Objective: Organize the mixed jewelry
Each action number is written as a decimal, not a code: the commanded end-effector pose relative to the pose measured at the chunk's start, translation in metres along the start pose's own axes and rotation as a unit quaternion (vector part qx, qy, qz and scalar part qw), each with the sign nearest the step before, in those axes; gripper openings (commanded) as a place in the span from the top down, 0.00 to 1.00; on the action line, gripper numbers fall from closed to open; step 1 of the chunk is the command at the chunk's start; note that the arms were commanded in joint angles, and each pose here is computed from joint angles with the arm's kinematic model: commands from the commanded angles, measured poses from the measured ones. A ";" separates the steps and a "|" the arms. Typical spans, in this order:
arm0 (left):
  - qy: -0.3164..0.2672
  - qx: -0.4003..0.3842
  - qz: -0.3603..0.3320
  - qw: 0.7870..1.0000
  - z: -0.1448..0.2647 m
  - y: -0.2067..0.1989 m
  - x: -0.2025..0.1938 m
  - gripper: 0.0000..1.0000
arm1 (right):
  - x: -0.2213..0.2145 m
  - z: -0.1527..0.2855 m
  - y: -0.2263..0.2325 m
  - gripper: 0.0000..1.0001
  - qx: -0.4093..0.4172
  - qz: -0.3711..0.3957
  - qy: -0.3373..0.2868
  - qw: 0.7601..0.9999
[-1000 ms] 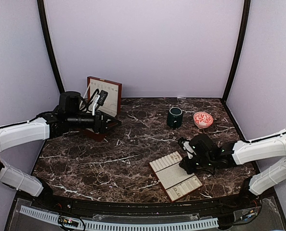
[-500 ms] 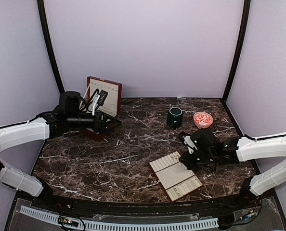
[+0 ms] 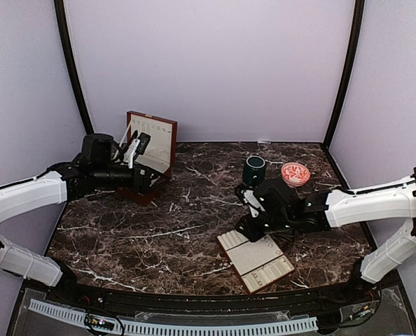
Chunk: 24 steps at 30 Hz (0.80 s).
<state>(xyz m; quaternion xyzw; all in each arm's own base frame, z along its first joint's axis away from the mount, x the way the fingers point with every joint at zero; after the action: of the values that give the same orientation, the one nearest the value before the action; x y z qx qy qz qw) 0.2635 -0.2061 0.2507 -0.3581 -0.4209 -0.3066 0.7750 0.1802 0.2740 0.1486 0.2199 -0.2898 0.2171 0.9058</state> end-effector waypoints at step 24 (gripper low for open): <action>0.038 0.190 0.073 0.978 0.054 0.063 -0.020 0.28 | -0.023 -0.100 0.206 0.70 0.180 0.204 0.115 0.956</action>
<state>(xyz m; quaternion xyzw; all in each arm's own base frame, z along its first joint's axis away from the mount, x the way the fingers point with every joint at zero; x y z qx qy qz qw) 0.2841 -0.1261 0.2274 -0.2234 -0.4058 -0.1739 0.8690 0.1176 0.4750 0.1225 0.2712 -0.2191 0.4335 0.8310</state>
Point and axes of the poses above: each gripper's point midway between its finger pads, its own z axis back along the fingers, its own y axis along the line the jaws close on, x = y × z, the point moved 7 cm from there along z, back along the fingers, and after that the axes turned 7 degrees about -z, right-handed, at the moved point
